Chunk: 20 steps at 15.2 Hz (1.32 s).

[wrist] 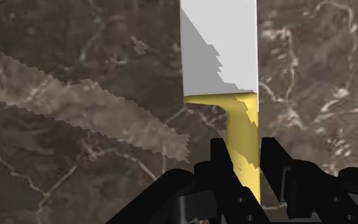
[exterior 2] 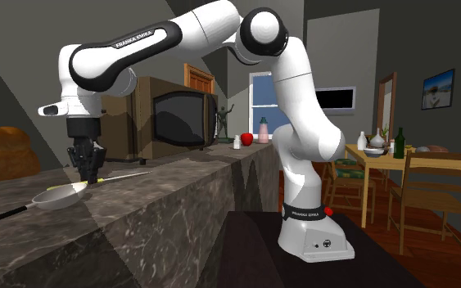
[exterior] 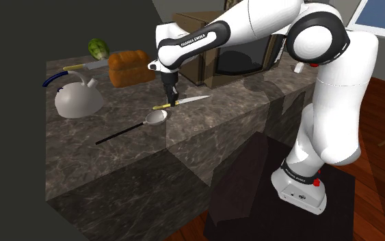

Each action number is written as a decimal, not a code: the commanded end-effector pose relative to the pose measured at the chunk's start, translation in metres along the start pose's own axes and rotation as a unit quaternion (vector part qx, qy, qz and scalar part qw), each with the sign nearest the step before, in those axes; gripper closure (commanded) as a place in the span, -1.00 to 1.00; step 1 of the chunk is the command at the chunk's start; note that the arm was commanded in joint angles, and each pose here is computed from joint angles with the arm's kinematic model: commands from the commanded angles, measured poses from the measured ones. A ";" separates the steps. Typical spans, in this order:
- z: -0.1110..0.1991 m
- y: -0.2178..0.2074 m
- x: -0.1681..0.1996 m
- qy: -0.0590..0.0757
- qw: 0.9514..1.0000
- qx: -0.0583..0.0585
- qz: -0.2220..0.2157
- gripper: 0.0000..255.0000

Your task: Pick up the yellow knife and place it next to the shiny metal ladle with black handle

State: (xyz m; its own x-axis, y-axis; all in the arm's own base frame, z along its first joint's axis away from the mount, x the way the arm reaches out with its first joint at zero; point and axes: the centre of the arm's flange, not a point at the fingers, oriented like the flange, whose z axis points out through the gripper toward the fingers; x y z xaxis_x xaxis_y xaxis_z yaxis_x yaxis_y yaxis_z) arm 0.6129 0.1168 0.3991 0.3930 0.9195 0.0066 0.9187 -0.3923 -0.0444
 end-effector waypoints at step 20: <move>-0.050 0.000 0.000 0.000 1.000 0.000 0.000 -1.00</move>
State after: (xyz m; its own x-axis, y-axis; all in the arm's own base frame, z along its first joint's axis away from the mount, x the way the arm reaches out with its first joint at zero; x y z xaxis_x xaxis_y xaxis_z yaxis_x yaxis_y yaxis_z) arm 0.6147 0.1157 0.4489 0.3930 0.9195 0.0067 0.9187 -0.3923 -0.0443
